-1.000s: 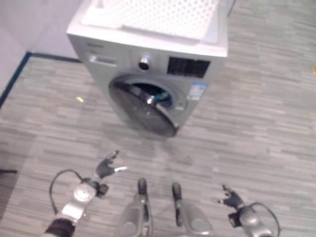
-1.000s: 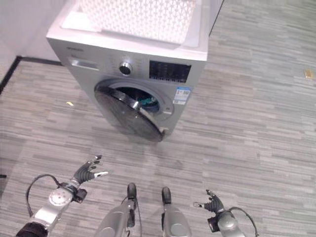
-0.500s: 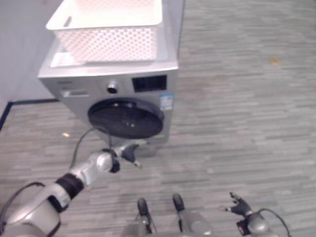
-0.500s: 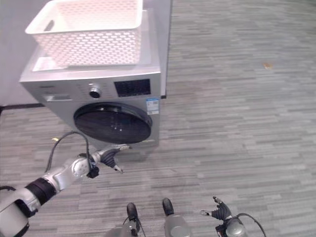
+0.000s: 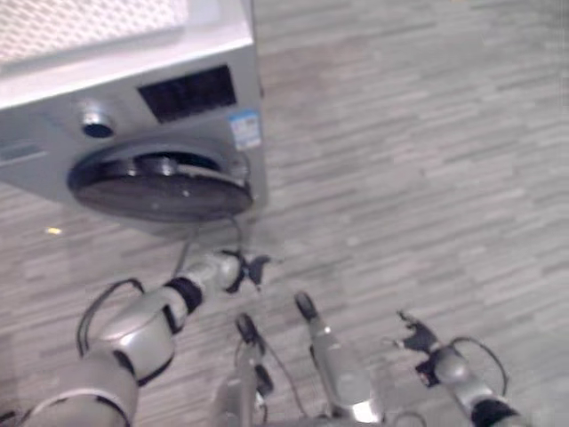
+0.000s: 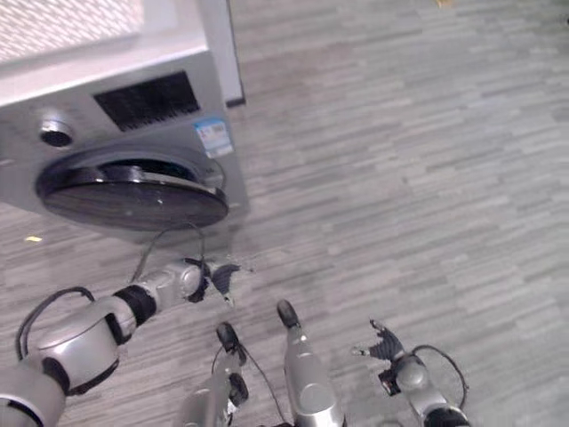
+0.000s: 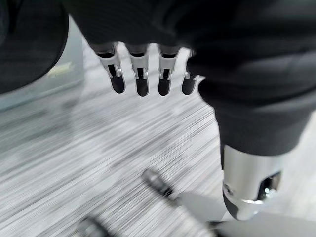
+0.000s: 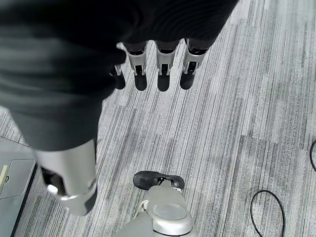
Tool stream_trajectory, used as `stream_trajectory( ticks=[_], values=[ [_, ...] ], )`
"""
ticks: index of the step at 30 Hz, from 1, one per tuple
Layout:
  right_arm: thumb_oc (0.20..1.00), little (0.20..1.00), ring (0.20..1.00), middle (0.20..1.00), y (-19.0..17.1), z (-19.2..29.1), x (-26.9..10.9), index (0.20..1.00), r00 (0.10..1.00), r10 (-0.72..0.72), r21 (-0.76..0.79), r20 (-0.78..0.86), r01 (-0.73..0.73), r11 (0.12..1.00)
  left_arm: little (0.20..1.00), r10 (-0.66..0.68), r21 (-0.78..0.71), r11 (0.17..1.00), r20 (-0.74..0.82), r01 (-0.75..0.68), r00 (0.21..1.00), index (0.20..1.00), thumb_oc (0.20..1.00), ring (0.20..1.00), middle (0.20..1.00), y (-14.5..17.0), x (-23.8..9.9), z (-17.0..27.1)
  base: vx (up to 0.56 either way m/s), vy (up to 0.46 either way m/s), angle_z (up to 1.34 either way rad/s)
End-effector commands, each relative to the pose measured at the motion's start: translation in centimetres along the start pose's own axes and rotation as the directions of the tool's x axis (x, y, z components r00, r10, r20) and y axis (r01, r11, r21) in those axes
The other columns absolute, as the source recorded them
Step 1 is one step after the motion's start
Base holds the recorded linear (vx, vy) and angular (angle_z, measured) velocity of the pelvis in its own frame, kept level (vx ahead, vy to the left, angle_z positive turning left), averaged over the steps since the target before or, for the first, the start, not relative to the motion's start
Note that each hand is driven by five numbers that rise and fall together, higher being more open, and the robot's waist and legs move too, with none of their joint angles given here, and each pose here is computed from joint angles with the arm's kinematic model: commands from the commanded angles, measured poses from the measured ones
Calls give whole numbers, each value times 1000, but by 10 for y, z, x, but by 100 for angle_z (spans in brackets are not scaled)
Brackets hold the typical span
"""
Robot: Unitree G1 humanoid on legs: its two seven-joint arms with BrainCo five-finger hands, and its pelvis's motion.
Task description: Grab the laundry basket,head to the washer,open it,put in the laundry and shut it.
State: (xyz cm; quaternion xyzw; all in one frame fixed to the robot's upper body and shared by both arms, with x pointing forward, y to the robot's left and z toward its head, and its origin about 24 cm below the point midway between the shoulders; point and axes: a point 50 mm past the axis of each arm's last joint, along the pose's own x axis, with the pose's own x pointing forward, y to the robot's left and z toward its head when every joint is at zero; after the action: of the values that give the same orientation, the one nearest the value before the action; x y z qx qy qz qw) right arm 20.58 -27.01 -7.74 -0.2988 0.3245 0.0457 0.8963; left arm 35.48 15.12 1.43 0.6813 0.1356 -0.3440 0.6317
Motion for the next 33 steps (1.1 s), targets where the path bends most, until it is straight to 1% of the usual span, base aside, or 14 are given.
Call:
stream_trajectory(
  ticks=[1,6,9,10,12,13,14,15,20,26,29,30,31,33],
  values=[
    [1000,1000,1000,1000,-17,-6,-7,1000,999,-41,21,0,41,999,1000,185,42,983,-212,-181,960,1000,1000,1000,1000,66,-27,-54,82,36,-7],
    [1000,1000,1000,1000,-10,-1,-6,1000,999,-30,52,30,28,998,1000,319,29,941,-402,-336,858,1000,1000,1000,1000,111,-70,-105,10,13,-12],
    [1000,1000,1000,1000,-1,2,-8,1000,998,-23,95,51,18,995,1000,437,47,872,-520,-486,734,1000,1000,1000,1000,150,-112,-134,-5,0,-8],
    [1000,1000,1000,1000,4,1,-8,1000,999,-21,109,50,16,994,1000,552,50,787,-504,-615,665,1000,1000,1000,1000,182,-131,-129,0,0,0],
    [1000,1000,1000,1000,6,3,-8,1000,998,-24,118,56,18,993,1000,596,39,743,-491,-668,635,1000,1000,1000,1000,196,-138,-125,1,-2,4],
    [1000,1000,1000,1000,6,4,-8,1000,997,-34,129,66,25,991,1000,726,26,605,-428,-796,539,1000,1000,1000,1000,236,-161,-105,1,-3,14],
    [1000,1000,1000,1000,6,4,-8,1000,997,-34,130,66,26,991,1000,727,26,605,-427,-796,538,1000,1000,1000,1000,237,-161,-104,7,2,17],
    [1000,1000,1000,1000,6,8,-9,1000,995,-48,139,91,35,990,1000,877,71,424,-283,-903,390,1000,1000,1000,1000,284,-190,-65,1,0,12],
    [1000,1000,1000,1000,2,16,-7,1000,989,-81,146,122,62,987,1000,978,-80,156,-124,-984,165,1000,1000,1000,1000,321,-216,-10,5,4,7],
    [1000,1000,1000,1000,8,10,-10,1000,991,-71,134,110,56,989,1000,972,-352,186,-72,-917,225,1000,1000,1000,1000,287,-174,-3,-21,-7,-5],
    [1000,1000,1000,1000,21,0,-13,1000,995,-58,143,79,46,989,1000,926,-618,235,-92,-750,366,1000,1000,1000,1000,198,-111,-13,-84,-72,-11],
    [1000,1000,1000,1000,21,0,-13,1000,995,-57,142,79,46,989,1000,926,-618,235,-93,-750,367,1000,1000,1000,1000,197,-110,-13,-20,-99,2],
    [1000,1000,1000,1000,29,-5,-15,1000,996,-51,159,67,40,986,1000,893,-703,235,-116,-671,435,1000,1000,1000,1000,143,-89,-18,-1,-56,11],
    [1000,1000,1000,1000,33,-8,-16,1000,998,-44,165,54,35,986,1000,864,-764,218,-138,-607,485,1000,1000,1000,1000,115,-78,-18,11,-84,21]
  ],
)
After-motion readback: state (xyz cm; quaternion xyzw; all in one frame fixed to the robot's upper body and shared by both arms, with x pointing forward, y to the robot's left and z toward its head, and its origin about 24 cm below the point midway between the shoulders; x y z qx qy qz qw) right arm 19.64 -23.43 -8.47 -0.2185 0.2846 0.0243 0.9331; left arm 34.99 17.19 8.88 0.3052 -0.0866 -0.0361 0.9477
